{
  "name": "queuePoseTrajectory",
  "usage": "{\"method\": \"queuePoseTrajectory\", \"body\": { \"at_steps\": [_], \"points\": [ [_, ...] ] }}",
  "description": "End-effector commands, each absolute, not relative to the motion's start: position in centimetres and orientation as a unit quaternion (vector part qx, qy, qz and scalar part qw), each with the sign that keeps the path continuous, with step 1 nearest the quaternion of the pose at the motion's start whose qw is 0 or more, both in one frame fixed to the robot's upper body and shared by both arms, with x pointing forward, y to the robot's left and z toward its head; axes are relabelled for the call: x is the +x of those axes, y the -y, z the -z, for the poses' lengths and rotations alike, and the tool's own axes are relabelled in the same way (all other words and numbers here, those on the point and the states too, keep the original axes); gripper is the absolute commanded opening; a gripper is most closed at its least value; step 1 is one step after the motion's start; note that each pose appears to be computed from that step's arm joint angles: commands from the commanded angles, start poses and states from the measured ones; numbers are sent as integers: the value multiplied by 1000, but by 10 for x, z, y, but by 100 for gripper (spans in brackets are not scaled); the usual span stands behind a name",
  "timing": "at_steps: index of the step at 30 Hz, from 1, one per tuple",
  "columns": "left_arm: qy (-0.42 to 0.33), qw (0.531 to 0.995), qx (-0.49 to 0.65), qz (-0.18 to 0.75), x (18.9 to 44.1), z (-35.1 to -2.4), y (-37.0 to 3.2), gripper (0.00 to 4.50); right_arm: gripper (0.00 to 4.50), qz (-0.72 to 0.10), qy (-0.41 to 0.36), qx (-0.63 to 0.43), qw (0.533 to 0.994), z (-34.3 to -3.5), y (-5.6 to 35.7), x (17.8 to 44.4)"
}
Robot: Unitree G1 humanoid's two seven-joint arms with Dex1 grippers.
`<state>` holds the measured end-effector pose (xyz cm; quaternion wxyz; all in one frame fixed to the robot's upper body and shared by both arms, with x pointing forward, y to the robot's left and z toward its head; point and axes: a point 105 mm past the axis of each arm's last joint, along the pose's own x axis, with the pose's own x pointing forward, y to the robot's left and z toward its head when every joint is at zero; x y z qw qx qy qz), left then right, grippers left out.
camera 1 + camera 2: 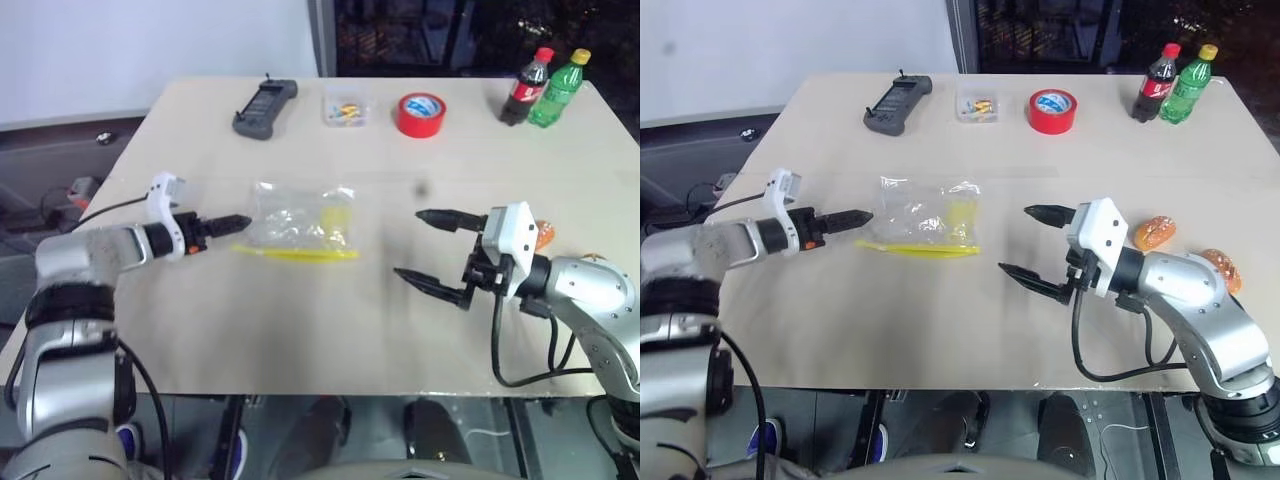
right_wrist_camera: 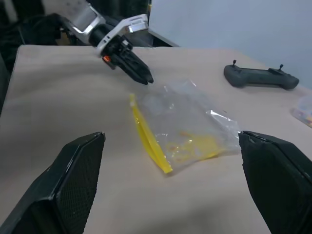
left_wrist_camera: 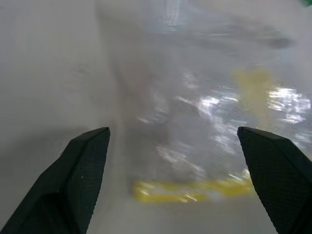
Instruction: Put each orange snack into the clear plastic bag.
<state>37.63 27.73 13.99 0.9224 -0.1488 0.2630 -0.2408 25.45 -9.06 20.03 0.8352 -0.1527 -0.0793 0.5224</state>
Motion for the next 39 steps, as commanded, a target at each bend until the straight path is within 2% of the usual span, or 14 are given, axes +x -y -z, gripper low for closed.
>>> {"method": "queuePoseTrajectory", "body": {
  "at_steps": [1, 3, 8, 12, 17, 26, 30, 35, 39],
  "points": [
    [-269, 917, -111, 274, 387, -141, -272, 443, 449, -515, 97, -159, 837, -206, 87, 245],
    [-274, 903, -110, 311, 390, -141, -260, 443, 449, -511, 93, -159, 840, -204, 89, 240],
    [-310, 836, -170, 419, 377, -140, -230, 443, 449, -497, 76, -169, 848, -198, 102, 231],
    [-331, 792, -211, 468, 368, -136, -212, 443, 449, -486, 70, -183, 851, -201, 116, 224],
    [-344, 768, -234, 488, 362, -127, -200, 443, 449, -481, 76, -185, 854, -207, 121, 221],
    [-353, 750, -287, 480, 351, -112, -204, 443, 449, -478, 72, -184, 856, -214, 143, 225],
    [-355, 736, -312, 485, 349, -108, -196, 443, 449, -484, 74, -184, 853, -216, 144, 225],
    [-375, 734, -322, 466, 332, -89, -211, 443, 449, -487, 82, -185, 850, -218, 138, 226],
    [-346, 758, -307, 459, 353, -88, -182, 443, 449, -488, 82, -182, 850, -213, 134, 225]
  ]
}}
